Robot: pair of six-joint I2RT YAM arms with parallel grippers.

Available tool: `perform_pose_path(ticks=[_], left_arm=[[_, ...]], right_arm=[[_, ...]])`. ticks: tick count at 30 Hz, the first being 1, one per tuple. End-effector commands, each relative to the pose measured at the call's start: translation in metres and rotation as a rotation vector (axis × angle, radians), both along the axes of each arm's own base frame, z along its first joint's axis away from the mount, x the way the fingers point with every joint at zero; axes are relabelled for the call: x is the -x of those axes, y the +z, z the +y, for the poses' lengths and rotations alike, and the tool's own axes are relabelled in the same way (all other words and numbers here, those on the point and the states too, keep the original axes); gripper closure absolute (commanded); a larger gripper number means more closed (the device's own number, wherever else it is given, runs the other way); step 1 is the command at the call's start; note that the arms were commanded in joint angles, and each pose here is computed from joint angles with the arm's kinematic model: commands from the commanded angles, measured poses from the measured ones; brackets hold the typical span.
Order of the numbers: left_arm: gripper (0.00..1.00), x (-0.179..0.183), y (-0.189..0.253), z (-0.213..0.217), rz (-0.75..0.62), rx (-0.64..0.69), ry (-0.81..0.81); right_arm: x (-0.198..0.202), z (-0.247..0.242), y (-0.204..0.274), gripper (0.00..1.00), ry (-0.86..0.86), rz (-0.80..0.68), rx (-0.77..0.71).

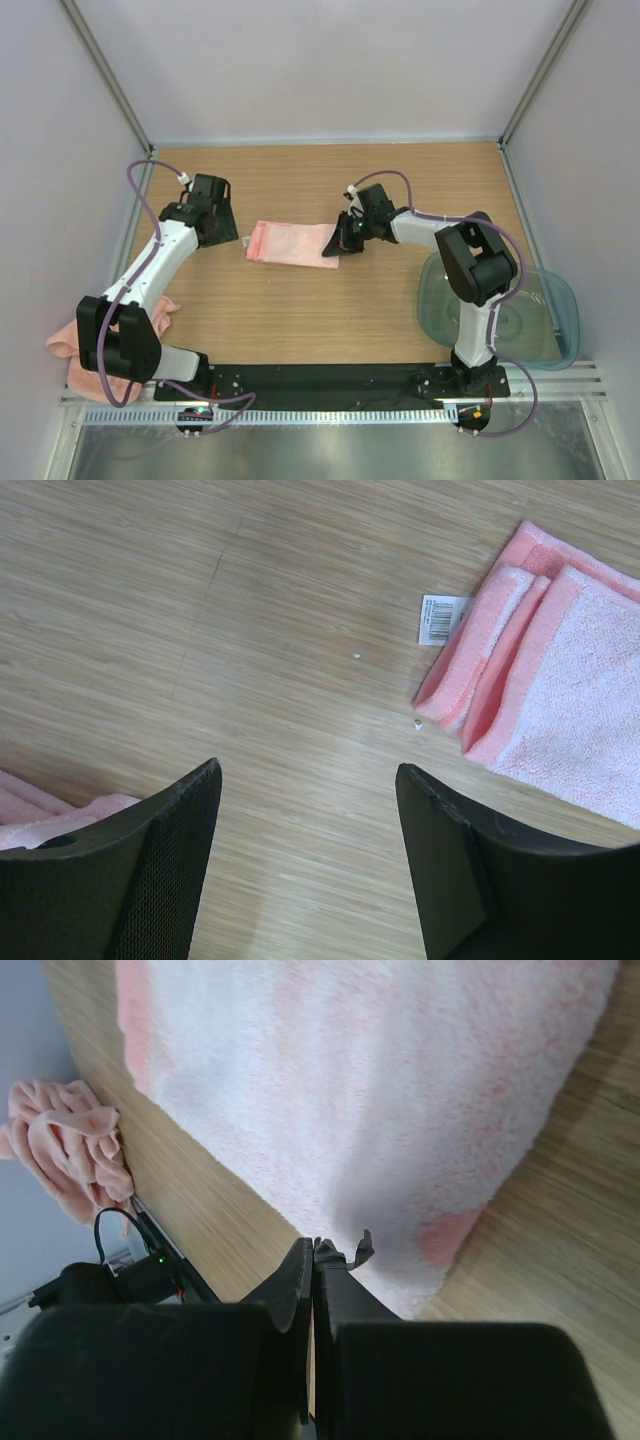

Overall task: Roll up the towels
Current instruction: Fold the towel

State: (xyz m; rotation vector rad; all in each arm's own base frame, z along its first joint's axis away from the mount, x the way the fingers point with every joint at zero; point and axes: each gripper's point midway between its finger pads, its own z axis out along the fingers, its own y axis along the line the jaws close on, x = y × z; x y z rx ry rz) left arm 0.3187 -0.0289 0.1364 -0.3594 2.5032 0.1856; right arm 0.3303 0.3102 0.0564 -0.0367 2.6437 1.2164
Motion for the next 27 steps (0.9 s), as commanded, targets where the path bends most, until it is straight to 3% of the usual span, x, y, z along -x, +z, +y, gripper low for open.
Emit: perform_pose_path(ticks=[1,11,14,19,27], left_arm=[[0.29,-0.005,0.021,-0.002,-0.063,0.006,-0.015],[0.30,-0.006,0.017,-0.003,-0.052,-0.008,-0.020],[0.30,-0.004,0.020,-0.007,-0.061,-0.108,-0.041],[0.31,-0.002,0.012,-0.020,-0.024,-0.144,-0.072],[0.37,-0.006,-0.002,-0.079,-0.002,-0.070,-0.149]], right_arm=[[-0.012,-0.002,-0.007,0.99,-0.033,-0.017,-0.014],[-0.007,-0.017,-0.030,0.99,-0.055,0.031,0.034],[-0.002,-0.021,-0.036,0.99,-0.061,0.046,0.052],[-0.001,-0.027,-0.022,0.99,-0.062,0.009,0.075],[0.004,-0.036,0.024,0.99,-0.052,-0.085,0.096]])
